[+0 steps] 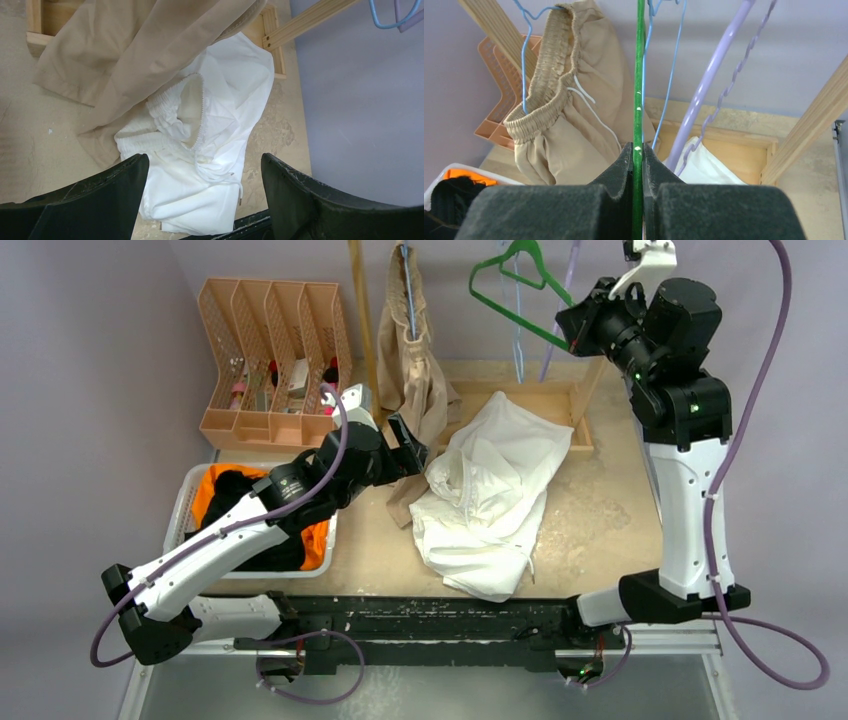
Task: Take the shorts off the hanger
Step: Place the hanger on the clothes rod.
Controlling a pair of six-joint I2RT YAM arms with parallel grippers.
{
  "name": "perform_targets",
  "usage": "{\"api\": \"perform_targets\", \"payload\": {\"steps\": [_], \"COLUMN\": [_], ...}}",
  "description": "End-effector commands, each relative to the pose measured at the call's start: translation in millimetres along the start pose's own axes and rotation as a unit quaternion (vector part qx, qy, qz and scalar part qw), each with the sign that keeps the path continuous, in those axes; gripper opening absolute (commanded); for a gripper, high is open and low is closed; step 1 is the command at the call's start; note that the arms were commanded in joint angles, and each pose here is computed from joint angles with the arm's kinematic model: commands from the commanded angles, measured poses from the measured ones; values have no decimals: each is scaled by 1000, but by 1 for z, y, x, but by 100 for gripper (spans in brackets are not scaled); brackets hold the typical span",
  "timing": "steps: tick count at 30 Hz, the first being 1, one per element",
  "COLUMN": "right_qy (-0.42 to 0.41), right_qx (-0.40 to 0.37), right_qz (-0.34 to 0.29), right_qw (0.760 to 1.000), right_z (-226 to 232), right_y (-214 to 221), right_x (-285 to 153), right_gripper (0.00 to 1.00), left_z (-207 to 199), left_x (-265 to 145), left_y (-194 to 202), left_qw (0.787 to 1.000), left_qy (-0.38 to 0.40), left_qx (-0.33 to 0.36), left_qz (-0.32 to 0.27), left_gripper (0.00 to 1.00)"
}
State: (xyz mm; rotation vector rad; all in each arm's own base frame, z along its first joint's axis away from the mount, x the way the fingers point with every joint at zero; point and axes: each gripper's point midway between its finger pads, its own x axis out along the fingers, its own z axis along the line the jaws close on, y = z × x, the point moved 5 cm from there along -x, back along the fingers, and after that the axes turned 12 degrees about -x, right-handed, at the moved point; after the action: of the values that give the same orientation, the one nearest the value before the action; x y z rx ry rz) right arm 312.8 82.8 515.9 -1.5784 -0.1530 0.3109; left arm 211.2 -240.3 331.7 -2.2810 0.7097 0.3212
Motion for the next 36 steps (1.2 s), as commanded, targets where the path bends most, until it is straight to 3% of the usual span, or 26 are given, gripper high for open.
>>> {"api": "perform_targets", "payload": {"steps": [1,12,16,22,24,27,29,32,36], "right_qy": [-7,54,84,37,13,-7,-23,-47,-77], "right_qx": [-20,-32,-23,-27,-26,-22,-19,-10,1], "right_qz": [-47,-5,-20,5,11,7,2,-2,6], "right_qw": [999,998,996,999,1000,1000,1000,999,997], "right_z": [10,18,11,23,29,33,37,43,50], "right_y": [-29,-9,-8,4,8,12,11,10,20], "right_x": [-8,18,11,12,10,-1,-11,-26,-47], "right_gripper": [0,0,0,0,10,40,53,61,63], "left_z": [-11,-9,-8,-8,-9,-8,-7,-6,0], "left_x": [0,2,2,3,4,4,4,4,3], "left_y": [-6,-3,-3,-2,-1,0,0,1,4], "left_qw": [1000,1000,1000,1000,1000,1000,1000,1000,1000], "left_qy": [23,20,17,19,21,21,19,18,13], "left_qx": [-15,-13,-12,-12,-12,-10,-11,-10,-7], "left_qz": [-12,-6,-8,-6,-2,1,1,2,5], "left_gripper": [82,82,82,82,82,83,83,83,84]}}
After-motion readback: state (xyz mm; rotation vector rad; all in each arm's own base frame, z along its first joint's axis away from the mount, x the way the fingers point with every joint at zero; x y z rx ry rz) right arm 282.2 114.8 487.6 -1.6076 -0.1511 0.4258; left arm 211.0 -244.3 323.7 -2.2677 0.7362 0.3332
